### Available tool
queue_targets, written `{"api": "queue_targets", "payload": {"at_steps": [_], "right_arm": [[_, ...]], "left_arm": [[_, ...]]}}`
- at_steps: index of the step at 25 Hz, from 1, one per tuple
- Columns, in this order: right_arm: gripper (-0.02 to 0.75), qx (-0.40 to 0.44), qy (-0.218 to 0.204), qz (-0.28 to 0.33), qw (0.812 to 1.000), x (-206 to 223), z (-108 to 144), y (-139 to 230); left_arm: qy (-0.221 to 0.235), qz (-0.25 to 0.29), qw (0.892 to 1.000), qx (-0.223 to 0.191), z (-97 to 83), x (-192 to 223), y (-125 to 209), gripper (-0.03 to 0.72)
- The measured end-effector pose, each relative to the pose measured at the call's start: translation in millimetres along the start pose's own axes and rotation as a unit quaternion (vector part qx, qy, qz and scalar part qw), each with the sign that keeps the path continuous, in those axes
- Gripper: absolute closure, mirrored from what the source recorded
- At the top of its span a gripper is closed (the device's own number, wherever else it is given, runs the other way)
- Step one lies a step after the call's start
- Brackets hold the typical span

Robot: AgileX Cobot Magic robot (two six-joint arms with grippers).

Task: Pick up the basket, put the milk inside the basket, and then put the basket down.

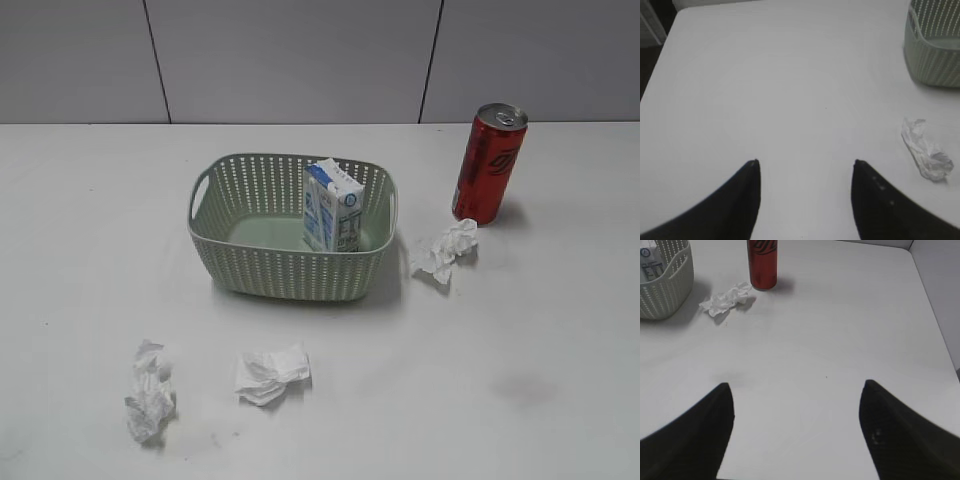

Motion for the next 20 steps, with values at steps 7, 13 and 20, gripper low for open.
{"api": "queue_targets", "payload": {"at_steps": [7, 13, 20], "right_arm": [[0.148, 0.001, -0.001, 0.0, 1.0, 0.0, 0.5, 0.0], [0.149, 0.001, -0.002, 0.0, 1.0, 0.0, 0.6, 0.0], [0.149, 0.001, -0.002, 0.0, 1.0, 0.0, 0.6, 0.0]], "left_arm": [[-0.013, -0.007, 1.0, -0.005, 1.6, -2.4, 0.3, 0.306], [-0.013, -0.007, 1.0, -0.005, 1.6, -2.4, 0.3, 0.336], [-0.013, -0.007, 1.0, -0.005, 1.6, -2.4, 0.3, 0.344]]}}
Point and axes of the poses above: a point on each arm's last joint axis where the gripper is mounted, x pointing out along that axis toward the gripper, z along the wrist's bending axis when the last joint is at zero, y = z × x, the point moved 9 cm from there along x, pointing out along that axis toward the gripper, and after that the axes turned 10 degrees about x, right-handed, at the moved point
